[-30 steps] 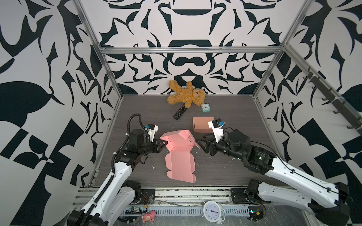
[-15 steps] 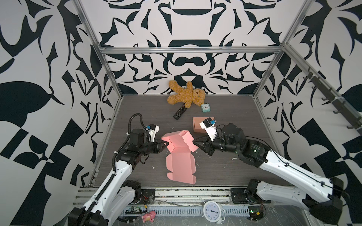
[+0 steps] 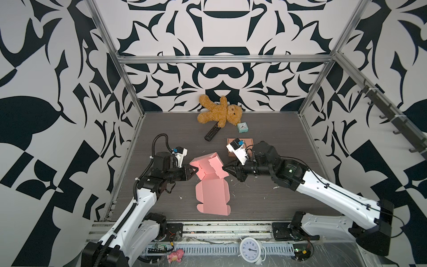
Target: Fold the paper box
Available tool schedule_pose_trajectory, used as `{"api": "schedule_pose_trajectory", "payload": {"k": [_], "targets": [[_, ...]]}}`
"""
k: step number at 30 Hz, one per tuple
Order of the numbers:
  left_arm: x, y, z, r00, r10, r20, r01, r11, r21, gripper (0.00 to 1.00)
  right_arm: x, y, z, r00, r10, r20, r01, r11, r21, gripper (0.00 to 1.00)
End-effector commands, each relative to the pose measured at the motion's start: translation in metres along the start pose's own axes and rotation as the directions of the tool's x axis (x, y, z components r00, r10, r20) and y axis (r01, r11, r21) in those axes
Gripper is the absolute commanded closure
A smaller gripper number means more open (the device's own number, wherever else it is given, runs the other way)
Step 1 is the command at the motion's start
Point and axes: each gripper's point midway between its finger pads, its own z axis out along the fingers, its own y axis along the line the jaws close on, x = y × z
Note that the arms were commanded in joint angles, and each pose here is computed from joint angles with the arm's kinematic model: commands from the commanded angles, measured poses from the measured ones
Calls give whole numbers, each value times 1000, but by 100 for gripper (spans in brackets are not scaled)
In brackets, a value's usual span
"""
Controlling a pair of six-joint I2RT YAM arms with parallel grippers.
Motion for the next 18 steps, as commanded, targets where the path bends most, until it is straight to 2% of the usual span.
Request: {"api": "schedule_pose_trajectory", "payload": {"k": [1, 4, 8, 18], "targets": [[3, 0, 1, 1000, 13, -2, -13, 1000, 9, 97, -15, -1, 1, 999, 22, 24, -22, 1000, 20, 79], [4, 2, 0, 1000, 6, 7, -6, 1000, -1, 97, -14, -8, 5, 999, 48, 18, -49, 998, 51, 74], [3, 3, -1, 1000, 0, 15, 0, 1000, -9, 96, -11, -17, 10, 998, 59, 11, -60, 990, 125, 73], [6, 14, -2, 999, -24, 26, 25, 998, -64, 97, -12, -7, 33, 1000, 3, -13, 0, 968, 250, 71]]}}
